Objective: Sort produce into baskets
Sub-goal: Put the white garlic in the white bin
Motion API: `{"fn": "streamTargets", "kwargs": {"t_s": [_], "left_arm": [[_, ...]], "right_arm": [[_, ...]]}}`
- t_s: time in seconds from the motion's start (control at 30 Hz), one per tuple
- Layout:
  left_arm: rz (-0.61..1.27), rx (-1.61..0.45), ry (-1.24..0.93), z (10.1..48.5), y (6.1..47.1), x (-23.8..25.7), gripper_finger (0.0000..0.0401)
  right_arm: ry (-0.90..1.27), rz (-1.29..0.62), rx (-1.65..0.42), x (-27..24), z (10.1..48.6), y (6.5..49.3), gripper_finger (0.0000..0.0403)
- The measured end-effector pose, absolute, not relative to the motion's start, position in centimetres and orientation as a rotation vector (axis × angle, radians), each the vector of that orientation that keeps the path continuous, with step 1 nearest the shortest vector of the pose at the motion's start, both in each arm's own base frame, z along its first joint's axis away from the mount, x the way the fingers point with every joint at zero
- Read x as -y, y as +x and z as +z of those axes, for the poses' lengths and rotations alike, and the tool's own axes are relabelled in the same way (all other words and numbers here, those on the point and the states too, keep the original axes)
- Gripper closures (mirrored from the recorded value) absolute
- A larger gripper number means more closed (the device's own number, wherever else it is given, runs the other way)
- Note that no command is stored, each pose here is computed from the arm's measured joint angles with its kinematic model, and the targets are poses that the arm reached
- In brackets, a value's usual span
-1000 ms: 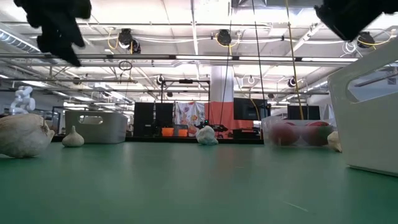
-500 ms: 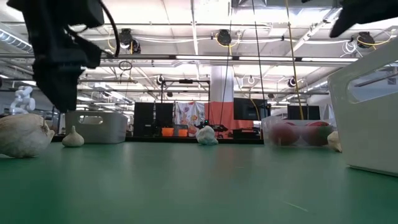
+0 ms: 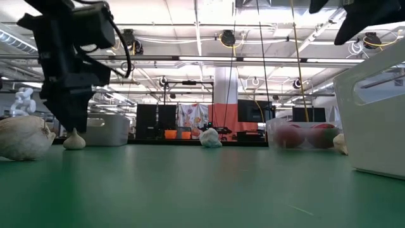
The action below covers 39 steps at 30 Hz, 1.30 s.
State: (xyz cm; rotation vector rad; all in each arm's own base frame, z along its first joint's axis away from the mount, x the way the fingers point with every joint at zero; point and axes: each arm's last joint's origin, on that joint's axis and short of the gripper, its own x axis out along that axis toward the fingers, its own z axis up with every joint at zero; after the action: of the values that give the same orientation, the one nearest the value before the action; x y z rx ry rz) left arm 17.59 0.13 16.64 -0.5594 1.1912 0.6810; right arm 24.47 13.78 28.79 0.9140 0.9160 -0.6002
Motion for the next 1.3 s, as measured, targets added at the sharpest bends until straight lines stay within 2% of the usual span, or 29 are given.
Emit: {"fn": "streamTargets", "kwargs": {"t_s": [0.27, 0.37, 0.67, 1.1, 1.3], "left_arm": [[0.7, -1.203, -0.578, 15.4, 17.9, -0.1, 0.0062], [0.691, -1.183, -0.584, 15.5, 18.1, -0.1, 0.0075], [0.693, -1.184, -0.585, 15.5, 18.1, -0.1, 0.0155], [0.677, -1.196, -0.604, 15.5, 18.1, 0.0, 0.0242], [0.672, -1.192, -0.602, 15.6, 18.1, 0.0, 0.03]], "right_arm": [[0.893, -0.623, -0.923, -13.2, 28.7, 24.6, 0.0112], [0.883, -0.63, -0.926, -12.8, 28.7, 24.7, 0.0112], [0.847, -0.634, -0.927, -11.8, 28.7, 25.2, 0.0112], [0.814, -0.632, -0.93, -11.1, 28.7, 25.5, 0.0112], [0.816, -0.633, -0.93, -11.0, 28.7, 25.6, 0.0112]]}}
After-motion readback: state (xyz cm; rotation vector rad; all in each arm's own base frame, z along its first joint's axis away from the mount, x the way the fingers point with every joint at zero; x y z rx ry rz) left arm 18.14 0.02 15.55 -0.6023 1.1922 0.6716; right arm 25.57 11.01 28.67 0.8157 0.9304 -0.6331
